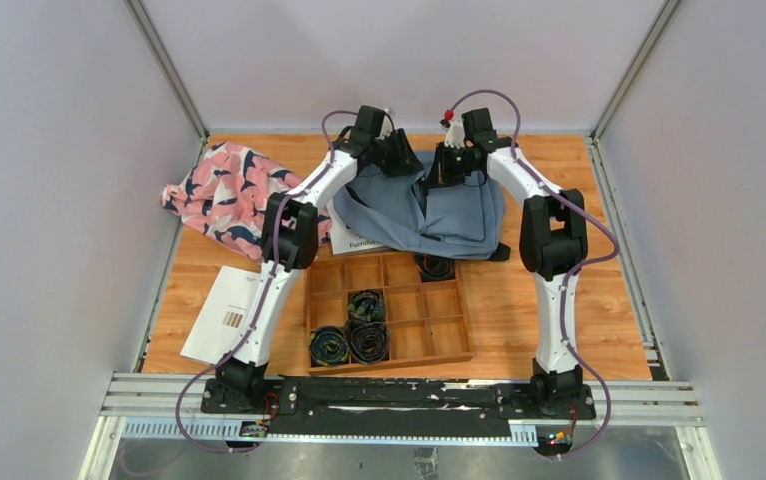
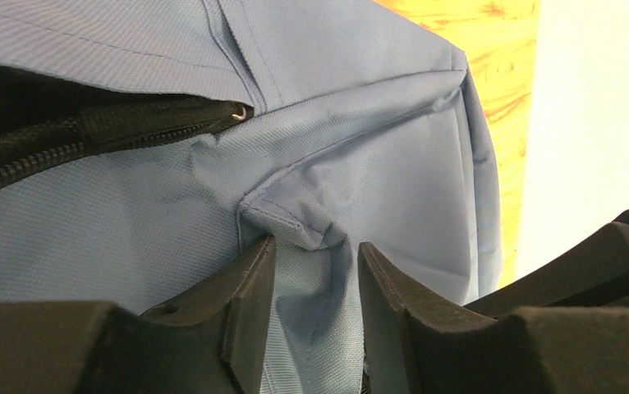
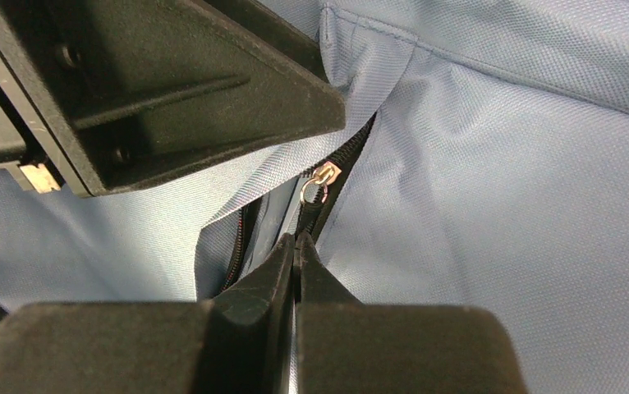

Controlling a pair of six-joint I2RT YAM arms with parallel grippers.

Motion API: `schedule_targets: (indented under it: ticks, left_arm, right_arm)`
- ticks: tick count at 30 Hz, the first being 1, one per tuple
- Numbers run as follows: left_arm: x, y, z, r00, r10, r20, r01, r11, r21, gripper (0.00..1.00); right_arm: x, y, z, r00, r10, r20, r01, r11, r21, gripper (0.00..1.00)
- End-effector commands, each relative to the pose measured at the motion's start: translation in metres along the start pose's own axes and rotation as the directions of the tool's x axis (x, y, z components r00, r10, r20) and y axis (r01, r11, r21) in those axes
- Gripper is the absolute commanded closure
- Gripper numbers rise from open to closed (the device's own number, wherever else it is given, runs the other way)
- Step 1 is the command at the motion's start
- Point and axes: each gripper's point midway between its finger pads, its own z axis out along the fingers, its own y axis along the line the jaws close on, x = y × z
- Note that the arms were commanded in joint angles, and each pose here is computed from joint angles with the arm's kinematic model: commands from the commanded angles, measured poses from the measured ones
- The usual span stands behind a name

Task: Pack the student bag
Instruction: Zip the student bag at the center of the board.

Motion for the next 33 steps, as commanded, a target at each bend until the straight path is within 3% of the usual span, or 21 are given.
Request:
schedule_targets:
  ticks: [1,5,10,24,33]
  left_arm:
    - [0.011,-0.017,0.012,0.999,0.032,-0.018,-0.031,0.998,0.056,0.59]
    - [0.015,-0.022,0.012,0.999,0.039,-0.027,-0.037,0.997,0.07,0.67]
    - [0.008,-0.028,0.008,0.999,0.04,-0.003,-0.039,0.996,0.077,1.0]
    - [-0.047,-0.055,-0.019,0.978,-0.098,0.184,0.069,0.985,0.157,1.0]
    - [-0.051,-0.047,-0.018,0.974,-0.119,0.194,0.093,0.986,0.141,1.0]
  right_arm:
    - [0.008,0.012,0.005,0.999,-0.004,-0.043,0.002,0.999,-0.035,1.0]
    - [0.01,0.012,0.005,0.999,0.0,-0.047,-0.001,0.999,-0.035,1.0]
    - [0.012,0.013,0.002,0.999,0.001,-0.049,-0.003,0.999,-0.032,1.0]
    - [0.04,0.02,-0.022,0.993,0.033,-0.116,-0.031,0.999,0.016,1.0]
    - [0.035,0.038,-0.041,0.996,-0.004,-0.094,0.006,1.0,0.017,1.0]
